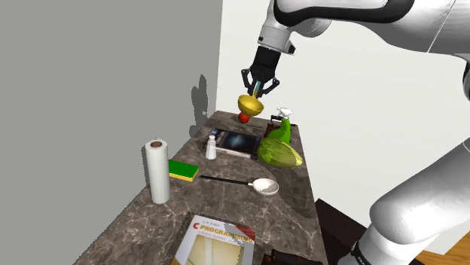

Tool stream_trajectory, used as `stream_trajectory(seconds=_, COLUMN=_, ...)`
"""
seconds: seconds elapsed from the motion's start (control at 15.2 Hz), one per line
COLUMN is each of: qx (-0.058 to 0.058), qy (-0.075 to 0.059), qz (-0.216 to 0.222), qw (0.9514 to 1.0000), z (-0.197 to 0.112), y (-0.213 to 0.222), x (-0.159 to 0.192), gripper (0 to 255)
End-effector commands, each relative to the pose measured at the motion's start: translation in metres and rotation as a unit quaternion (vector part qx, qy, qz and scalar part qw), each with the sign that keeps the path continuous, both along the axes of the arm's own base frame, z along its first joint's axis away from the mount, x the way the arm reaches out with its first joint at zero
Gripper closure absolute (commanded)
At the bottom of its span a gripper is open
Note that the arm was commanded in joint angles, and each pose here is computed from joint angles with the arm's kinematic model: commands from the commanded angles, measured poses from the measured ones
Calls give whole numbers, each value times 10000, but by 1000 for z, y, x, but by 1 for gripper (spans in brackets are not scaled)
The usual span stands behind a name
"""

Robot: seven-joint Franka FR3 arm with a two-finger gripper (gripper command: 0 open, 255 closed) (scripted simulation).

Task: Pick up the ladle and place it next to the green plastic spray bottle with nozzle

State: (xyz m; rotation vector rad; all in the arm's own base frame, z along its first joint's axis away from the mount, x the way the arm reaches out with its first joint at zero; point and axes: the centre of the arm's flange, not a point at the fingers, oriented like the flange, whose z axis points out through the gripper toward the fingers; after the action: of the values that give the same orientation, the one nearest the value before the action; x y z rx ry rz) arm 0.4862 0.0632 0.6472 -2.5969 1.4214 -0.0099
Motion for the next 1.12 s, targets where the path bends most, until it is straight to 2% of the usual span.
stream_trajectory(seconds=0.0, qx=1, qy=-2, qz=10, qw=10000, z=0, y=-27, x=0, gripper=255)
stream_trajectory(seconds=1.06, qx=1, qy=-2, qz=10, qw=10000, z=1, y=-238, x=5, gripper=255)
